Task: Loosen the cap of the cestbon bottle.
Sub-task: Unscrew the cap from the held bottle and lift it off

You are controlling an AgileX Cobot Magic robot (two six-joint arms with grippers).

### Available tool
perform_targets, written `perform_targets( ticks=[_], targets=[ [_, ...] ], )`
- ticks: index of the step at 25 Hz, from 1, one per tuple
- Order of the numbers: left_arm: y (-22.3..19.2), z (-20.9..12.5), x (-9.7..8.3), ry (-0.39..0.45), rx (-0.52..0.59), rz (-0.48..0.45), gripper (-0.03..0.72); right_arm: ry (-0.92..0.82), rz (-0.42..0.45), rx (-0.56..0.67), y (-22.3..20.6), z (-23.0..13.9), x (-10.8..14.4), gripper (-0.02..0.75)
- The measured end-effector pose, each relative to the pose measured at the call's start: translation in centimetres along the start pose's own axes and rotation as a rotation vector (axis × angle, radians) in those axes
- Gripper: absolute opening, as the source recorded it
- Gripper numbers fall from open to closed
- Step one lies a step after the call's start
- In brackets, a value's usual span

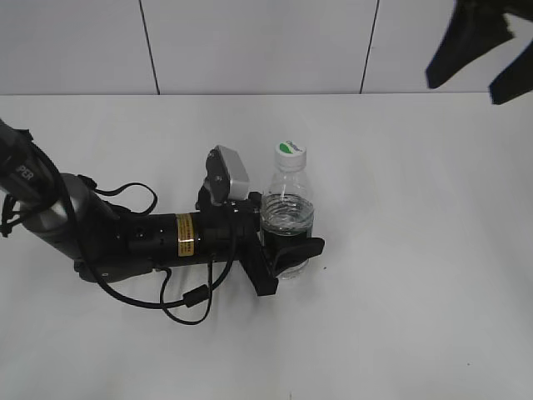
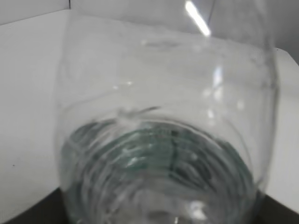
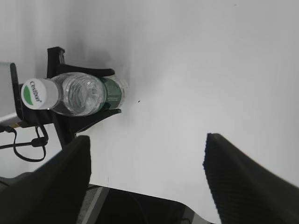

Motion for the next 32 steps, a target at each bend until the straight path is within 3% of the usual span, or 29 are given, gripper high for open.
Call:
perform_targets(
  ticks=[7, 14, 18, 26, 32],
  targets=[
    [0.0, 0.0, 0.0, 0.0, 0.0, -0.001, 0.406, 0.101, 0.041, 0.094, -5.1, 1.4, 5.8, 0.573],
    [0.0, -0.1, 0.0, -0.002, 0.007, 0.001, 0.406, 0.143, 0.068, 0.113, -7.6, 2.5, 9.4, 0.573],
    [0.0, -0.2, 0.0, -0.012, 0.012, 0.005, 0.406, 0.161, 0.071, 0.148, -9.0, 1.8, 10.4, 0.559],
    [-0.1, -0.2, 0.1, -0.059, 0.02, 0.01, 0.406, 0.168, 0.072, 0.183, -10.4, 1.2, 10.9, 0.441],
    [-0.1, -0.2, 0.1, -0.059, 0.022, 0.013, 0.406, 0.161, 0.064, 0.211, -11.6, 1.0, 10.6, 0.428]
  ],
)
Point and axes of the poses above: a point on each arm's last joint axis where the gripper is mounted, y pointing back along that axis away from the gripper, x along the wrist's bending axis when the last joint is at zero, z = x × y, the point moved 10 cm from there along -y, pointing out along that axis toward the gripper, and after that the axes turned 4 degrees about y, right-handed, at the moved point
